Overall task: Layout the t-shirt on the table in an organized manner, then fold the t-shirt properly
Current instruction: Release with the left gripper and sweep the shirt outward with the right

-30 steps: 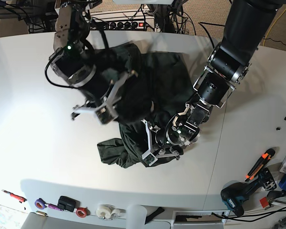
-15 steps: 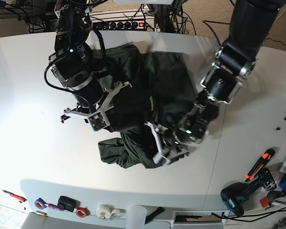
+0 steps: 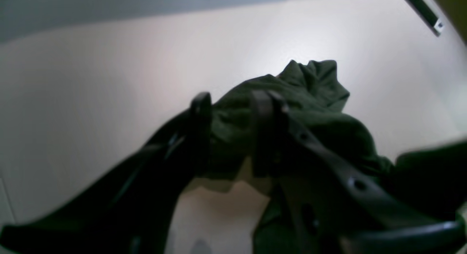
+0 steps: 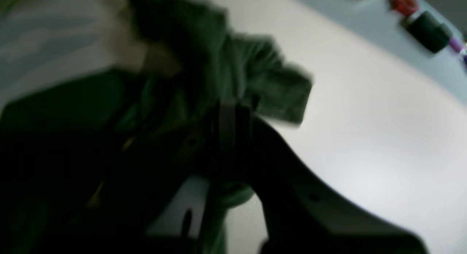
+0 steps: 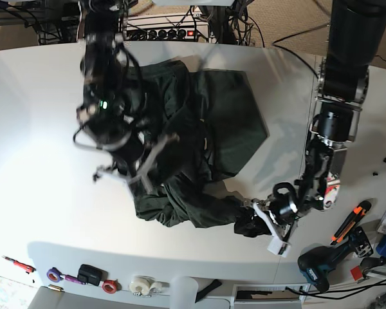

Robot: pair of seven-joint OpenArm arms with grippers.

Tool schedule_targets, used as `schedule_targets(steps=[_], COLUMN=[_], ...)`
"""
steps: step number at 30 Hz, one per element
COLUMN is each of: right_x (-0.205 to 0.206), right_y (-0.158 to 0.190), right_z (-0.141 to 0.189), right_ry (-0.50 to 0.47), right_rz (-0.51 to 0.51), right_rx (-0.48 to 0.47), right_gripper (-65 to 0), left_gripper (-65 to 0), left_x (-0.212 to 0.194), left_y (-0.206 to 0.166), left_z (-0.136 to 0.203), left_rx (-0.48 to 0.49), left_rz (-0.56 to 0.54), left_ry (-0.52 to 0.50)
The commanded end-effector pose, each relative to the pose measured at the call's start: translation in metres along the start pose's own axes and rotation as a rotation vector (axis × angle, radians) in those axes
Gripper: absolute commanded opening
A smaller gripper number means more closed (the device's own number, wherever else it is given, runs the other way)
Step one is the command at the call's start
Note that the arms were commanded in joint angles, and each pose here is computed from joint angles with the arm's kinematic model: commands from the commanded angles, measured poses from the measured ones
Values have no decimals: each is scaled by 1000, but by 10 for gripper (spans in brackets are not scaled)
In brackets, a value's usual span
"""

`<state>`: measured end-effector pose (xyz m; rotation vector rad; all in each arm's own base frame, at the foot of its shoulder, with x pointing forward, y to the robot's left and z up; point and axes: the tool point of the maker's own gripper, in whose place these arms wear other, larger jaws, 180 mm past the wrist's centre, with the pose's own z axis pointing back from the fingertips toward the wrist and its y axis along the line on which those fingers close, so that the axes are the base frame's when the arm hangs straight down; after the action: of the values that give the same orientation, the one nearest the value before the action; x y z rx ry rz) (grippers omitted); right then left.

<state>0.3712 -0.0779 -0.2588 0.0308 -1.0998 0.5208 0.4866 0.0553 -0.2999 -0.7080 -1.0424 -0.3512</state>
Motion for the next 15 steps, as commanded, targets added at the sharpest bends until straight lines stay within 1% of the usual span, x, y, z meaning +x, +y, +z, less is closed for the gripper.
schedule_targets(steps=[1, 4, 6, 10, 15], right_x=[26, 52, 62, 57, 52], right_y=[-11, -26, -34, -49, -75], right_z=[1, 1, 2, 3, 9], right_ry=[-79, -135, -150, -120, -96], right_rz=[1, -7, -2, 19, 27], right_rx=[-30, -74, -100, -184, -311], right_gripper=[-650, -650, -650, -650, -650], left_gripper=[-456, -456, -456, -456, -456], left_x=[30, 21, 13, -7, -12], left_y=[-1, 10, 16, 19, 25], left_z=[5, 18, 25, 38, 48], left_rx=[-20, -16, -6, -31, -25], left_rz=[-34, -45, -39, -50, -1], left_ry=[-64, -47, -36, -6, -34])
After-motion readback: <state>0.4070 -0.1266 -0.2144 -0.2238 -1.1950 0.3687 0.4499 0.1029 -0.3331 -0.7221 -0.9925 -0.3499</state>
